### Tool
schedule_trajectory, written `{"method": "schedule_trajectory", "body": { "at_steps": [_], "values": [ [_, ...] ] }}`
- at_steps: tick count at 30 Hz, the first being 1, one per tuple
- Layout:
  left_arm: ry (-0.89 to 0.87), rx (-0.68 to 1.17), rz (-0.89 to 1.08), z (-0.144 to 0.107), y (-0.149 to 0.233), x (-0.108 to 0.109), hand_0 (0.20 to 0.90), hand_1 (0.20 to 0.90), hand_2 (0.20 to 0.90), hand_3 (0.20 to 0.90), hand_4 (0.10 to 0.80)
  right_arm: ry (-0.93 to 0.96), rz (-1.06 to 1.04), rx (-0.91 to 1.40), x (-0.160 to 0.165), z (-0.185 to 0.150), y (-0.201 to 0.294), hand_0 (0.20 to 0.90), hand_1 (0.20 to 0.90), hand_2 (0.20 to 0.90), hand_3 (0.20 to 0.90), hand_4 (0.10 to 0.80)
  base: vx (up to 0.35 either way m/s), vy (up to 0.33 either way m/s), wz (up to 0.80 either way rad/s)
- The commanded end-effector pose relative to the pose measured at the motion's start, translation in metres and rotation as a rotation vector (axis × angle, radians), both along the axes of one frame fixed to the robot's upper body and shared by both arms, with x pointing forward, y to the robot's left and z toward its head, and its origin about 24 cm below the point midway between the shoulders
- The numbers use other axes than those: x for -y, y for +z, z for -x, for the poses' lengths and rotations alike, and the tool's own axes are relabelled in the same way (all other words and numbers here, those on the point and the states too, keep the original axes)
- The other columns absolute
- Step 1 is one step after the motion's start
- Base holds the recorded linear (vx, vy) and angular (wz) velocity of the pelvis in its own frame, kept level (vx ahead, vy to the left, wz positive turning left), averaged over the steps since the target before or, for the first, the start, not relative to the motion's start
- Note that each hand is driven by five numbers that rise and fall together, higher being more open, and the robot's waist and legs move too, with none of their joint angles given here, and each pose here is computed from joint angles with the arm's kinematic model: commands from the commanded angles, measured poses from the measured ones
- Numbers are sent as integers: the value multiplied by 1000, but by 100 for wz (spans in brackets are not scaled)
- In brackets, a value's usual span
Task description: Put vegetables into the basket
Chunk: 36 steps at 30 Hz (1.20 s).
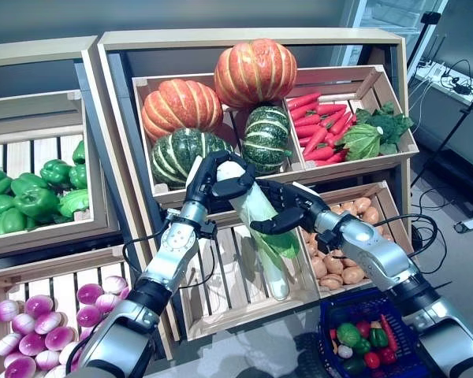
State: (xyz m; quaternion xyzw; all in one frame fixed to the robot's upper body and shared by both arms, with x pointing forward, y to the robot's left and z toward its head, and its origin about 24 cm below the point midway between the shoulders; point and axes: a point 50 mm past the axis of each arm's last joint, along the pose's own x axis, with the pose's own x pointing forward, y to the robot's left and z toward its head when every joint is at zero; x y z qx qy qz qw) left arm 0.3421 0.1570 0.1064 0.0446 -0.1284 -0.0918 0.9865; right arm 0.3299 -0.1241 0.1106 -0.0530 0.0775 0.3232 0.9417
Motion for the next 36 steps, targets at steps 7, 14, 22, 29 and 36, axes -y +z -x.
{"method": "schedule_trajectory", "body": {
  "at_steps": [7, 14, 22, 29, 36],
  "values": [
    [-126, 329, 104, -10, 83, 35, 300, 300, 300, 300, 400, 137, 14, -22, -33, -21, 20, 900, 900, 900, 900, 800, 0, 0, 0],
    [-164, 323, 134, -11, 87, 49, 300, 300, 300, 300, 400, 77, -33, -229, -35, -32, -1, 900, 900, 900, 900, 800, 0, 0, 0],
    [-231, 306, 183, -12, 87, 63, 300, 300, 300, 300, 400, 11, -16, -379, -24, -42, -24, 900, 900, 900, 900, 800, 14, -1, 2],
    [-288, 305, 229, -8, 90, 76, 300, 300, 300, 300, 400, -4, -103, -433, -33, -46, -26, 900, 900, 900, 900, 800, 16, 14, 7],
    [-327, 280, 234, -5, 85, 84, 300, 300, 300, 300, 400, -22, -277, -418, -41, -46, -24, 300, 300, 300, 300, 400, 5, 8, 3]
  ]
}}
